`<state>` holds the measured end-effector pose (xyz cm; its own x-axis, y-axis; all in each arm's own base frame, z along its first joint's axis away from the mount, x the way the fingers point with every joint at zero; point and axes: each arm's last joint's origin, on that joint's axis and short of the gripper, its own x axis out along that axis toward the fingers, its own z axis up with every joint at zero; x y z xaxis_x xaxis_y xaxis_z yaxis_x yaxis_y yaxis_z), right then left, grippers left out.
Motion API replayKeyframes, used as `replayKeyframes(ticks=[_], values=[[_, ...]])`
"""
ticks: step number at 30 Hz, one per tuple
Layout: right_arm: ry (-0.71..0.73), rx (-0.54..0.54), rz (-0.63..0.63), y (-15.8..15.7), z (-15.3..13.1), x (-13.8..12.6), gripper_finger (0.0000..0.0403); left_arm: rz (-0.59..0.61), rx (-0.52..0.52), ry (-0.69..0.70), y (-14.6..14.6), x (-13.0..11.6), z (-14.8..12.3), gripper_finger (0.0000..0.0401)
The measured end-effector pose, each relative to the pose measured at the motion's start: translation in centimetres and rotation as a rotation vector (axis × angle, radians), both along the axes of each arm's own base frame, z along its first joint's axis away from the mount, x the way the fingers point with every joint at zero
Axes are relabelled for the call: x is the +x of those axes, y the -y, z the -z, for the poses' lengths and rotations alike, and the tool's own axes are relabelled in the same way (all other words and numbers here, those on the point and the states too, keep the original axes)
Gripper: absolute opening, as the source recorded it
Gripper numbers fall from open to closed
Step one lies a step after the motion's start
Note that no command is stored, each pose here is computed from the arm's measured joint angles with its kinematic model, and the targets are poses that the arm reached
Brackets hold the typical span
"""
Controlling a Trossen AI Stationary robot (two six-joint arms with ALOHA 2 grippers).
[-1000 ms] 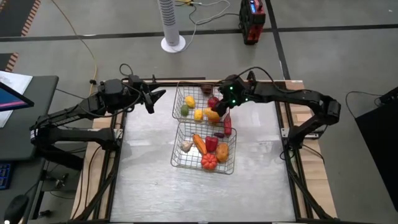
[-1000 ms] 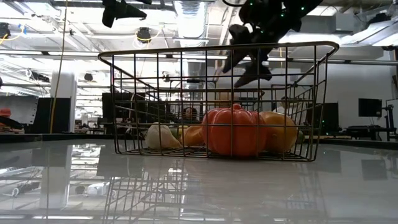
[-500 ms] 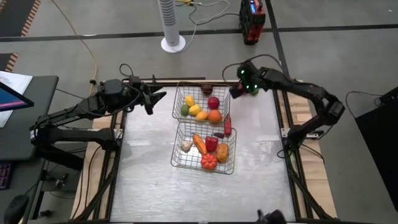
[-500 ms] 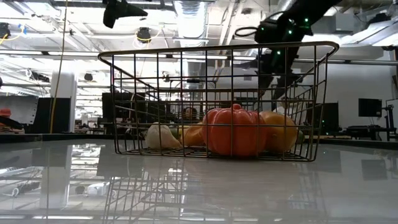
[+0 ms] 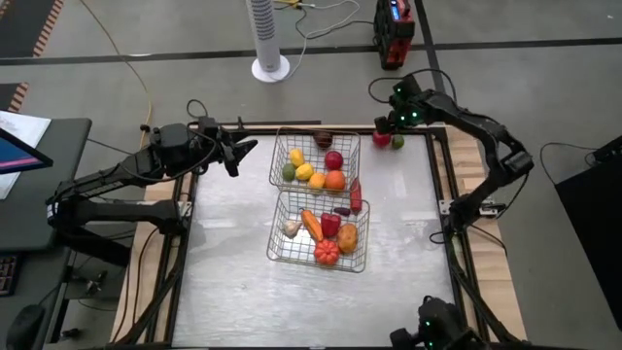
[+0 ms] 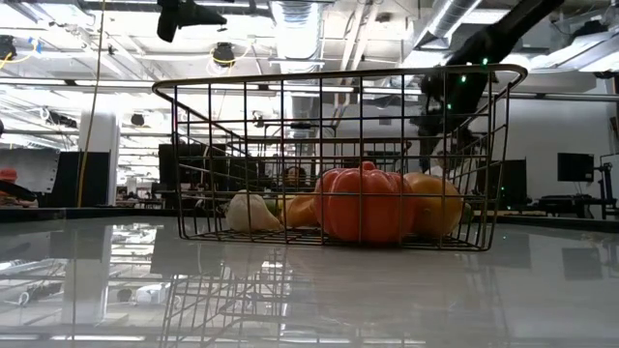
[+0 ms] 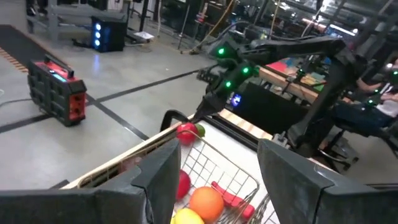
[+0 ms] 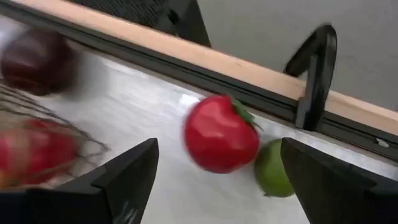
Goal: Sort produce into baskets
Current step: Put the red tomato fruit into the top wire basket
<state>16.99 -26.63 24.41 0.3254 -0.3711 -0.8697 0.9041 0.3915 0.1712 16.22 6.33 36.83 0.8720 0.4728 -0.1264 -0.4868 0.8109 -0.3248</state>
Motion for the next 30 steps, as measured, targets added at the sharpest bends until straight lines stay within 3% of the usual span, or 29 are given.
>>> replayKeyframes(ticks=[8,17,23,30], values=[[-0.072,0.074,-0.042,2.0,4.3,0.8,0.0397,-0.02,0.013,-0.004,-0.1,0.0,0.0,0.0201],[-0.138,0.089,-0.099,2.6,7.0,1.9,0.0389,-0.021,0.004,0.001,-0.1,0.0,0.0,0.0201],[-0.131,0.063,-0.121,2.3,6.7,2.4,0.0354,-0.022,-0.002,0.005,-0.1,0.0,0.0,0.0201],[-0.096,0.002,-0.15,0.9,3.8,2.7,0.033,-0.021,-0.002,0.005,-0.1,0.0,0.0,0.0201]])
